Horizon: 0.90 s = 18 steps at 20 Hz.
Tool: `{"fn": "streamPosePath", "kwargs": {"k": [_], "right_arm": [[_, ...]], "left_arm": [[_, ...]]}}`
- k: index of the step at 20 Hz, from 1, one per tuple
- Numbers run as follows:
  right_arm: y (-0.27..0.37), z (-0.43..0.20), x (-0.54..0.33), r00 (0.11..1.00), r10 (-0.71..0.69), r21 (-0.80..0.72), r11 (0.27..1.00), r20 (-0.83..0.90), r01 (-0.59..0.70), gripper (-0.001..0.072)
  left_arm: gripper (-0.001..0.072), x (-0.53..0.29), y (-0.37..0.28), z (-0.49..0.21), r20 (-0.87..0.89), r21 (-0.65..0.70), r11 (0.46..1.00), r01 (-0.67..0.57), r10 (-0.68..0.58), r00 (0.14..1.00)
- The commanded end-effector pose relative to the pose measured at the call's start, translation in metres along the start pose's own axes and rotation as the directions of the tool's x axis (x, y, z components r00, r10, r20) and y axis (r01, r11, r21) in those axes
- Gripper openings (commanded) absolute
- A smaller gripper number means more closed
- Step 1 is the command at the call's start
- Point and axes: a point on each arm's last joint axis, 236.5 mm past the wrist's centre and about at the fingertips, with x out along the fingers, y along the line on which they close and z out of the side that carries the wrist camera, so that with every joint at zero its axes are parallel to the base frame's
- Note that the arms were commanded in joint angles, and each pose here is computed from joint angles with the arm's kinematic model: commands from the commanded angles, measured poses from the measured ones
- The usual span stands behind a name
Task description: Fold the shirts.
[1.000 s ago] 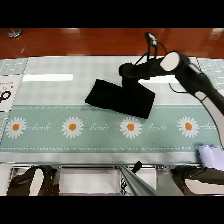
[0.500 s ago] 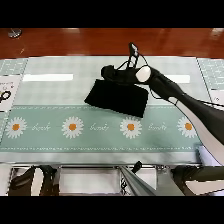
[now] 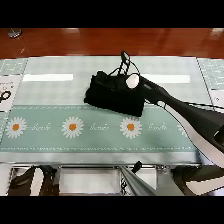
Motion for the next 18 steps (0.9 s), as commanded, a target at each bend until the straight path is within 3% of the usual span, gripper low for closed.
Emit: {"fn": "streamPosePath", "kwargs": {"k": [1, 4, 6, 8, 10, 11, 13, 14, 15, 16, 18], "right_arm": [[-0.002, 0.008, -0.018, 0.999, -0.003, -0.059, 0.998, -0.037, 0.001, 0.0437], [-0.010, 0.024, -0.067, 0.994, -0.052, -0.224, 0.974, -0.093, 0.030, 0.0436], [-0.046, 0.043, -0.117, 0.973, -0.210, -0.358, 0.919, -0.097, 0.163, 0.0436], [-0.116, 0.067, -0.181, 0.866, -0.497, -0.484, 0.772, -0.056, 0.412, 0.0435], [-0.191, 0.087, -0.252, 0.658, -0.753, -0.529, 0.564, -0.016, 0.633, 0.0432], [-0.215, 0.085, -0.268, 0.620, -0.783, -0.497, 0.557, -0.048, 0.666, 0.0432], [-0.237, 0.056, -0.255, 0.729, -0.654, -0.310, 0.748, -0.202, 0.586, 0.0475], [-0.233, 0.042, -0.240, 0.809, -0.533, -0.193, 0.845, -0.246, 0.498, 0.0529], [-0.226, 0.032, -0.226, 0.873, -0.411, -0.096, 0.911, -0.263, 0.401, 0.0534], [-0.220, 0.023, -0.214, 0.913, -0.310, -0.019, 0.948, -0.265, 0.316, 0.0539], [-0.219, 0.010, -0.197, 0.941, -0.233, 0.065, 0.964, -0.246, 0.256, 0.0557]], "left_arm": [[0.0025, 0.015, 0.017, -0.018, -0.059, -0.043, 0.999, -0.012, 0.010, 0.998], [0.0025, 0.032, 0.038, -0.046, -0.129, -0.104, 0.994, -0.030, 0.017, 0.992], [0.0025, 0.041, 0.050, -0.065, -0.172, -0.141, 0.989, -0.044, 0.019, 0.985], [0.0025, 0.046, 0.063, -0.080, -0.214, -0.146, 0.986, -0.075, 0.042, 0.976], [0.0026, 0.046, 0.078, -0.087, -0.244, -0.110, 0.986, -0.129, 0.099, 0.965], [0.0036, 0.045, 0.083, -0.089, -0.252, -0.097, 0.985, -0.145, 0.117, 0.961], [0.0244, 0.043, 0.087, -0.094, -0.274, -0.079, 0.983, -0.165, 0.138, 0.952], [0.0278, 0.042, 0.087, -0.098, -0.289, -0.078, 0.983, -0.166, 0.137, 0.947], [0.0279, 0.041, 0.088, -0.101, -0.304, -0.074, 0.983, -0.169, 0.139, 0.942], [0.0278, 0.040, 0.088, -0.104, -0.316, -0.072, 0.983, -0.171, 0.140, 0.938], [0.0278, 0.039, 0.089, -0.105, -0.320, -0.071, 0.982, -0.176, 0.145, 0.936]]}}
